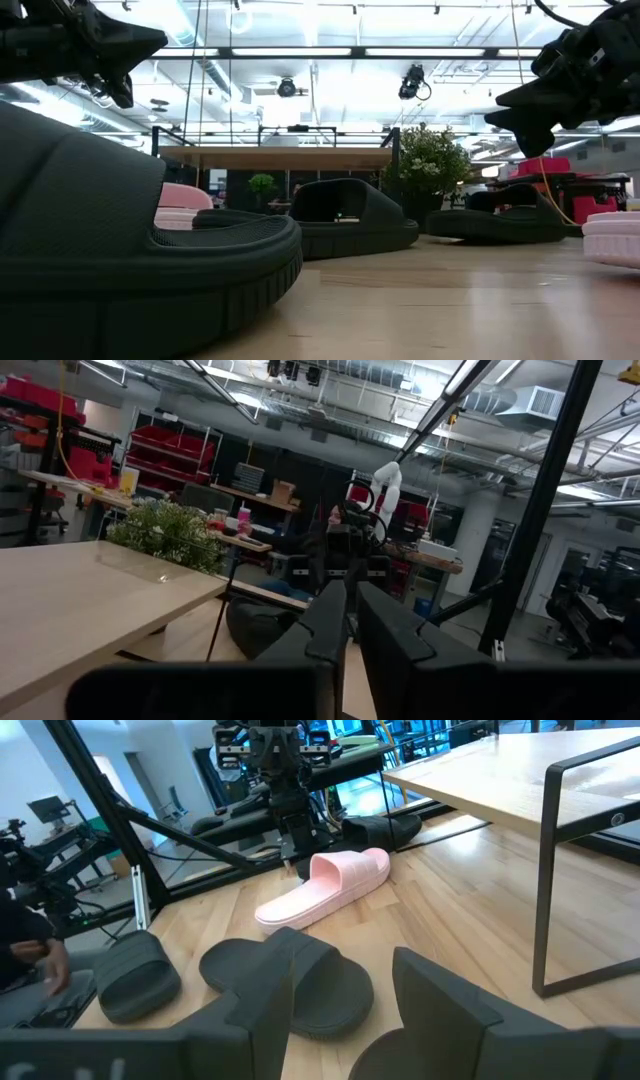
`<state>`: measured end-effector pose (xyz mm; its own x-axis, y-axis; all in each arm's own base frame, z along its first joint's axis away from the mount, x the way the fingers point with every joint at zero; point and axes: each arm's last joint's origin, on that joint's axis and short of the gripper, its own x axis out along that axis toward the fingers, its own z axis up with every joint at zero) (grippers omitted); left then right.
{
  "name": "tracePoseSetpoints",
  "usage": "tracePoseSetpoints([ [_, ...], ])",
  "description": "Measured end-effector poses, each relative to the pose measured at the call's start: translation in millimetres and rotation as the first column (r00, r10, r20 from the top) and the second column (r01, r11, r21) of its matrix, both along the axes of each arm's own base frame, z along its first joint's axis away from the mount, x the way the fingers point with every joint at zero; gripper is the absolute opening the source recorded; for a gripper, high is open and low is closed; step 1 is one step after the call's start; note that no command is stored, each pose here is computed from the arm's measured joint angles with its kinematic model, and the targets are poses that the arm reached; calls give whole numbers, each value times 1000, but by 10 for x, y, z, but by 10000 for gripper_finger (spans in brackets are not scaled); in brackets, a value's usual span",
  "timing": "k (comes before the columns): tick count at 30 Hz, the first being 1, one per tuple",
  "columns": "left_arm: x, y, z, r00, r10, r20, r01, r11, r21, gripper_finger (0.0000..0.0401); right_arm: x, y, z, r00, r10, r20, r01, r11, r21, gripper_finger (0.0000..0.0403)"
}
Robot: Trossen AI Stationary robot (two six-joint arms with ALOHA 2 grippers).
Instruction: Pick and place slides into the shelf
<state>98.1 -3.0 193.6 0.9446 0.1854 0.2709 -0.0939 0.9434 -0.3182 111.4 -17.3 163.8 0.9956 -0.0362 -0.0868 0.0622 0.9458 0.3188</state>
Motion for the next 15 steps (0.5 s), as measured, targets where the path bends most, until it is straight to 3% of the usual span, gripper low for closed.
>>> tracePoseSetpoints([
  [15, 0, 0, 0, 1000, 0, 0, 0, 1000, 0, 27, 0, 0, -1, 1000, 0, -1, 0, 1000, 0, 177],
])
